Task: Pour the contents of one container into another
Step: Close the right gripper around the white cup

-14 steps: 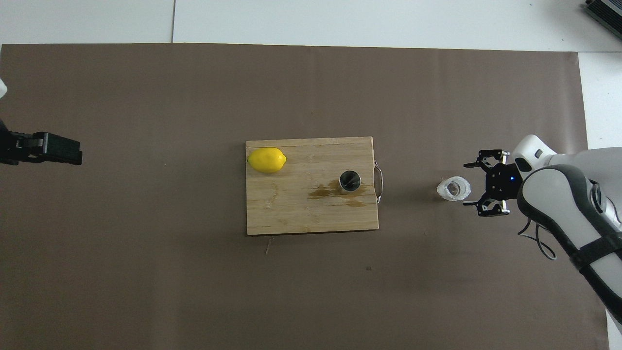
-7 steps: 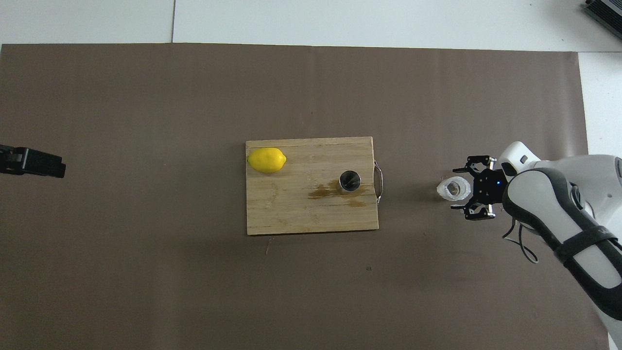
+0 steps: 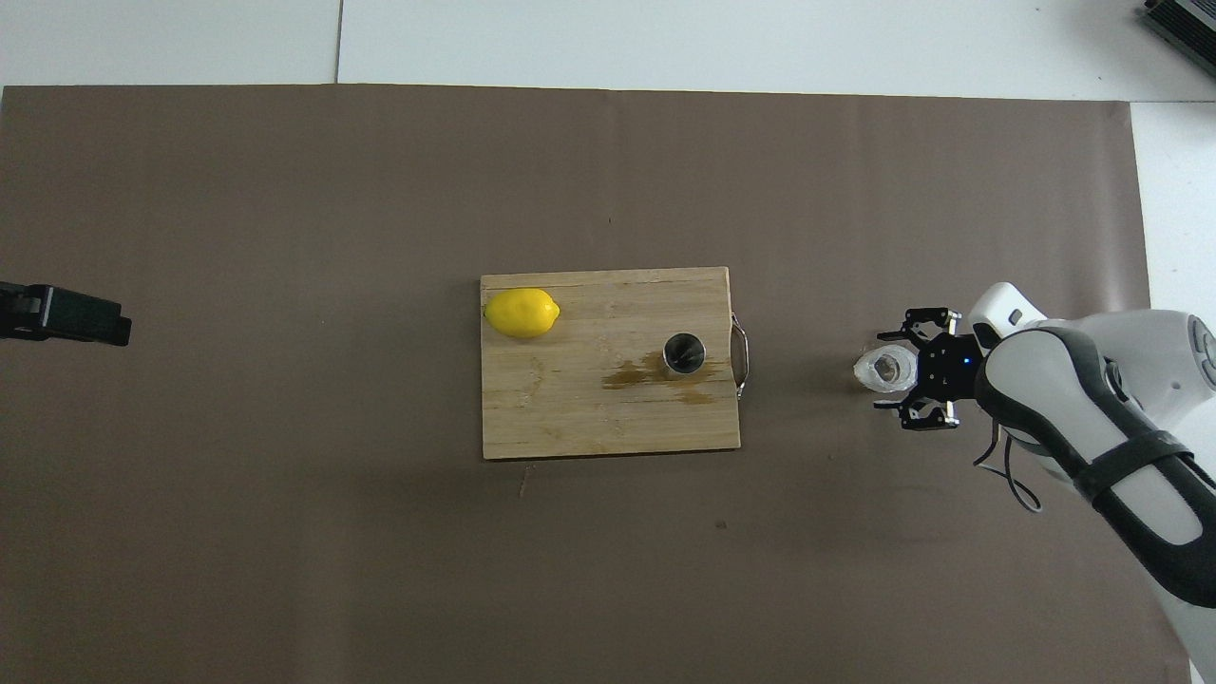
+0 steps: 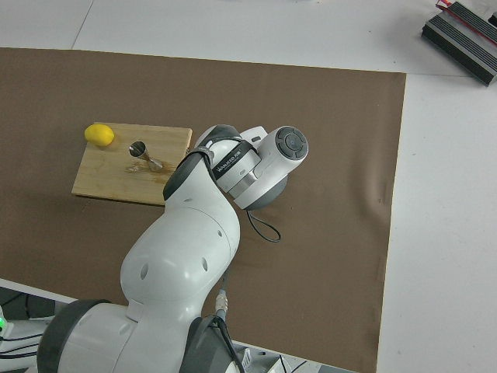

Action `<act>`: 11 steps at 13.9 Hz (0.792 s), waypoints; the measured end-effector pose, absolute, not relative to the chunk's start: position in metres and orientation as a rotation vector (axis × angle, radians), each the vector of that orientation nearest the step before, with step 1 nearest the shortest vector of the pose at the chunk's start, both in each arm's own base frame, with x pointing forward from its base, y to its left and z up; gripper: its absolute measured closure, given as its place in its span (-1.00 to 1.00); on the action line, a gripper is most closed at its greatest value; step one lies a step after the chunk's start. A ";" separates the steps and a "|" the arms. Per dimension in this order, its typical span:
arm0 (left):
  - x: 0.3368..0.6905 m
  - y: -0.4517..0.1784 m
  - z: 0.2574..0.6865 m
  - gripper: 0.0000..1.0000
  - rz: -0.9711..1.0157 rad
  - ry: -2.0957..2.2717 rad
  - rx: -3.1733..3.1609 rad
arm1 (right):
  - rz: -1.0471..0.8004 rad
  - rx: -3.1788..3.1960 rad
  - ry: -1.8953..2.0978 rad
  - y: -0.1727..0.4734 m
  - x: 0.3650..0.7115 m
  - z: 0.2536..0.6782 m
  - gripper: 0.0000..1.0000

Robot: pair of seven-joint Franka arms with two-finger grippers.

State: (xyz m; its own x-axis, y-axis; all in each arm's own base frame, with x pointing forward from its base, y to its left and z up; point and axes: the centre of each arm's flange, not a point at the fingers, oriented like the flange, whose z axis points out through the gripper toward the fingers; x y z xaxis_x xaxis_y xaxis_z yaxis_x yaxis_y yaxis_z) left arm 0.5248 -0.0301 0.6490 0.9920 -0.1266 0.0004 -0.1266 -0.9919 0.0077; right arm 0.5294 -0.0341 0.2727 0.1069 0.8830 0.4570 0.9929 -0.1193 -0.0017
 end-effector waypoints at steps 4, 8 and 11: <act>0.524 -0.030 0.648 -1.00 -0.004 -0.199 3.128 | -0.506 -2.078 -1.851 -0.032 0.530 0.274 0.00; 0.524 -0.030 0.648 -1.00 -0.004 -0.199 3.128 | -0.526 -2.074 -1.861 -0.022 0.534 0.284 0.00; 0.524 -0.030 0.648 -1.00 -0.004 -0.199 3.128 | -0.547 -2.114 -1.826 -0.008 0.538 0.306 0.00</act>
